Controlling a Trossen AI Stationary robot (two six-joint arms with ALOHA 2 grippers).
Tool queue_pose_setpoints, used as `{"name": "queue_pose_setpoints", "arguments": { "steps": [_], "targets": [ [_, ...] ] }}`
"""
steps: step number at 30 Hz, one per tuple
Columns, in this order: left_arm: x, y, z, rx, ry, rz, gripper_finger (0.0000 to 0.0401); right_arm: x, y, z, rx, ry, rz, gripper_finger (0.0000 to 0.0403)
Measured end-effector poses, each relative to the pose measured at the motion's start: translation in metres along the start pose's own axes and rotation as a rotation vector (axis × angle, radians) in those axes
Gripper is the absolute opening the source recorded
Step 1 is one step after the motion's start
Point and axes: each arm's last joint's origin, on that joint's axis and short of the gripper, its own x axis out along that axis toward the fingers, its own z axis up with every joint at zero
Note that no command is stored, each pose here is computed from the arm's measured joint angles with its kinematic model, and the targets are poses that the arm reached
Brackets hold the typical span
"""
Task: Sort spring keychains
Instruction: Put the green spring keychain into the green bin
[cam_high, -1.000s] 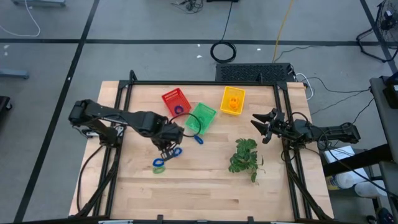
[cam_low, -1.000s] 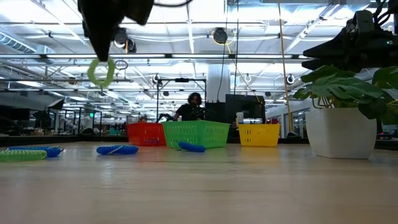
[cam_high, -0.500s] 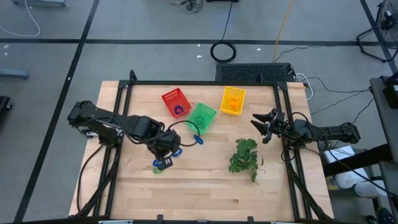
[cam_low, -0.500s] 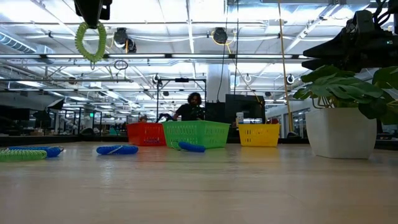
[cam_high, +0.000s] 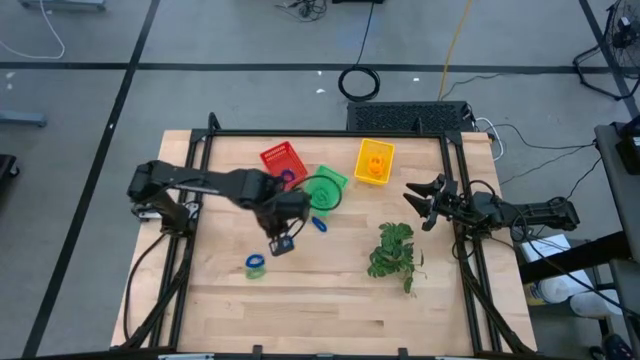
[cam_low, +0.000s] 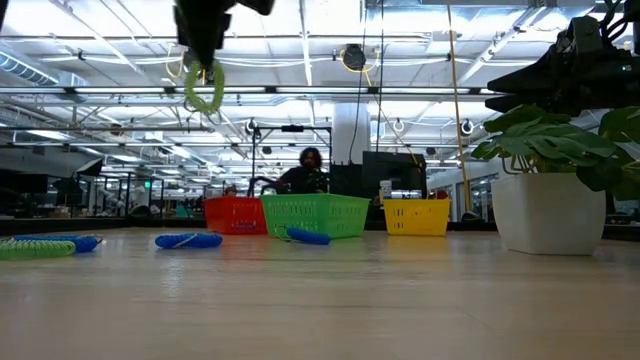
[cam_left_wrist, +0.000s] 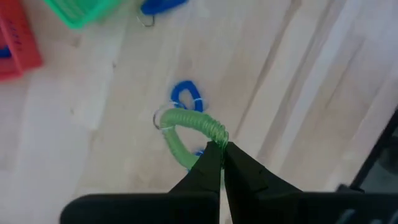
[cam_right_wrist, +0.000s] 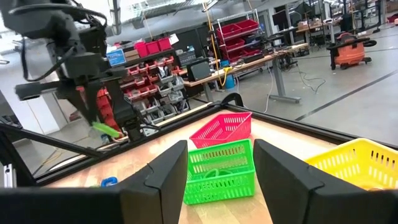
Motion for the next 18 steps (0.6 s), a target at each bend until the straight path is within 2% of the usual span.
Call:
{"name": "queue_pose_setpoints", "arguments": {
  "steps": [8,18],
  "targets": [
    [0.000,0.024,0.046,0.040,-0.001,0.021,0.0004,0.000,0.000,0.000,0.000,-0.001,0.000,0.0171],
    [-0.011,0.061,0.094,0.070,-0.064,0.027,0.0004,0.000,0.000,0.000,0.001,-0.001,0.000,0.0171]
  ]
}}
